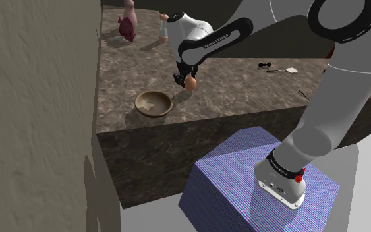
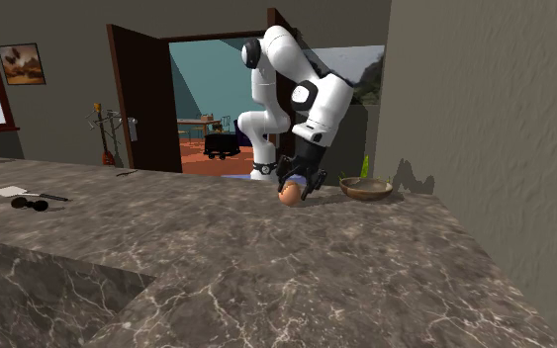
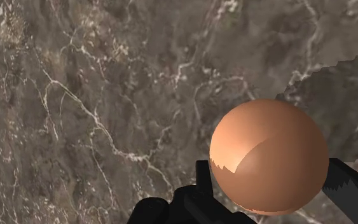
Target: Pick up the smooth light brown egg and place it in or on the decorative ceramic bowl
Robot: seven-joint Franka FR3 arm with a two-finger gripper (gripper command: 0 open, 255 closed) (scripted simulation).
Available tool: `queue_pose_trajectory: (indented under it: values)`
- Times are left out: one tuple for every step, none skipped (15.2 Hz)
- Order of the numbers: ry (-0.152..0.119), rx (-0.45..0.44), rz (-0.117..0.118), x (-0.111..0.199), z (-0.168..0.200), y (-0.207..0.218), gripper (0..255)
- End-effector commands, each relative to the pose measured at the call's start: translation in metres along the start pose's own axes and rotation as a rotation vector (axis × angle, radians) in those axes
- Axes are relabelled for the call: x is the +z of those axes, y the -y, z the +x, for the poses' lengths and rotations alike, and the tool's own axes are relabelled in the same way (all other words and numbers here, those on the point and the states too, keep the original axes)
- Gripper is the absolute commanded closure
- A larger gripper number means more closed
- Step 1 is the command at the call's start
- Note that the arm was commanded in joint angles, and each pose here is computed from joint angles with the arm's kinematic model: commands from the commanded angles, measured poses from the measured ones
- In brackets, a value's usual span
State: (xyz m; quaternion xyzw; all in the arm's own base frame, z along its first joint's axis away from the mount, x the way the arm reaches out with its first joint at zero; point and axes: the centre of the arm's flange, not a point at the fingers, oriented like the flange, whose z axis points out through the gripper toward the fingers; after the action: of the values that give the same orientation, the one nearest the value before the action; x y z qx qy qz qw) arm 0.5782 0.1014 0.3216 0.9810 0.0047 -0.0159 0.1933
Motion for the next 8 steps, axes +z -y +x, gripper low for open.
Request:
queue_pose_trajectory:
  values:
    - [0.001,0.0,0.0,-0.004,0.0,-0.002,255]
    - [0.001,0.0,0.0,-0.009,-0.001,-0.004,255]
    - [0.001,0.0,0.0,-0.014,-0.001,-0.006,255]
    - [0.001,0.0,0.0,-0.019,-0.001,-0.008,255]
    - [0.001,0.0,0.0,-0.024,-0.001,-0.01,255]
    - [0.001,0.0,0.0,-0.029,-0.001,-0.012,255]
    - [0.001,0.0,0.0,-0.034,-0.001,-0.014,255]
    - [0.001,0.0,0.0,-0.039,-0.002,-0.016,255]
